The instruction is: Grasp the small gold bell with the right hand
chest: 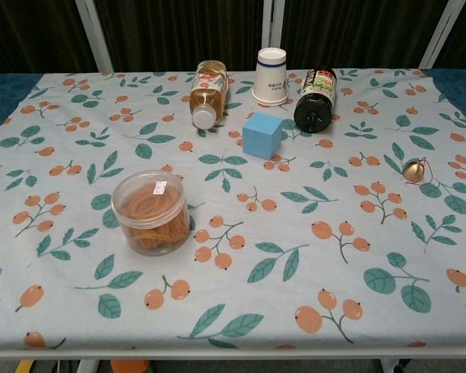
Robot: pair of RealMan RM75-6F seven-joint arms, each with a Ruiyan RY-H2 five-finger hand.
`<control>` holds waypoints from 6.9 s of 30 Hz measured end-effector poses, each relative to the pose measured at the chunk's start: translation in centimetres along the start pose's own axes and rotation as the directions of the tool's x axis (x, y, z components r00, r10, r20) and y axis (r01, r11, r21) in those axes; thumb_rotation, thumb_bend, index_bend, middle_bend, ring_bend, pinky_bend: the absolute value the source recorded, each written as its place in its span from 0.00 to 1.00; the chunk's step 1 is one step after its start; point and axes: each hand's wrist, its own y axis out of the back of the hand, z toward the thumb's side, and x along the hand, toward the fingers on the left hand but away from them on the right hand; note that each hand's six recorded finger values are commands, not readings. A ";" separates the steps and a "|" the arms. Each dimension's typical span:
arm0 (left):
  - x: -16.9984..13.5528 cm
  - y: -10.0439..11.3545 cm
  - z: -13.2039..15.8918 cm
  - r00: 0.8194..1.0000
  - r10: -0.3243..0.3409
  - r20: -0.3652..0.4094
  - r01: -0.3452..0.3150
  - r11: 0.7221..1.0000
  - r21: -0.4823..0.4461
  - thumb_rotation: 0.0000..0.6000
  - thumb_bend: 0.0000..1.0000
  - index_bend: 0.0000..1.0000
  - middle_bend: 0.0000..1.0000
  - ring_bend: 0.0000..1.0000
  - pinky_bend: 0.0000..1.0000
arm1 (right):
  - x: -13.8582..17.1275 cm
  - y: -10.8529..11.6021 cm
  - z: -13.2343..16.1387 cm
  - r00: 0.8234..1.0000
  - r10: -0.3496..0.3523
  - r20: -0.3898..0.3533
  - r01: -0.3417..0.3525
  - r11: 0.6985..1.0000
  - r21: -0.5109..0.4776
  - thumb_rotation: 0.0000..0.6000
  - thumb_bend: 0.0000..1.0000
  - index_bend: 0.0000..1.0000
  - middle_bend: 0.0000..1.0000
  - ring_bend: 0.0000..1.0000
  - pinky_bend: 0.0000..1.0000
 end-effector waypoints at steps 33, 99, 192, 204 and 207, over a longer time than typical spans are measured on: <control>-0.4 0.0 0.0 0.999 0.027 -0.022 -0.028 1.000 -0.013 0.56 0.00 0.00 0.00 0.00 0.00 | -14.1 -4.7 11.2 0.934 0.262 -0.242 -0.220 0.957 0.187 1.00 0.06 0.03 0.00 0.00 0.00; -0.6 -0.9 -0.3 1.000 -0.023 -0.009 0.022 0.999 -0.050 0.58 0.00 0.00 0.00 0.00 0.00 | -16.8 -8.7 13.9 0.902 0.352 -0.251 -0.304 0.929 0.212 1.00 0.25 0.52 0.00 0.00 0.00; -0.7 -1.6 -0.1 0.998 -0.053 0.014 0.054 0.996 -0.066 0.58 0.00 0.00 0.00 0.00 0.00 | -16.2 -6.0 14.3 0.928 0.244 -0.282 -0.208 0.966 0.153 1.00 0.43 0.79 0.11 0.00 0.00; -0.8 -1.5 -0.3 0.999 -0.050 0.011 0.051 0.996 -0.069 0.58 0.00 0.00 0.00 0.00 0.00 | -17.1 -8.2 17.1 0.895 0.313 -0.316 -0.245 0.940 0.238 1.00 0.39 0.78 0.11 0.00 0.00; -0.8 -1.5 -0.4 0.999 -0.049 0.010 0.050 0.996 -0.071 0.58 0.00 0.00 0.00 0.00 0.00 | -17.2 -8.5 17.3 0.892 0.323 -0.315 -0.252 0.936 0.244 1.00 0.37 0.77 0.11 0.00 0.00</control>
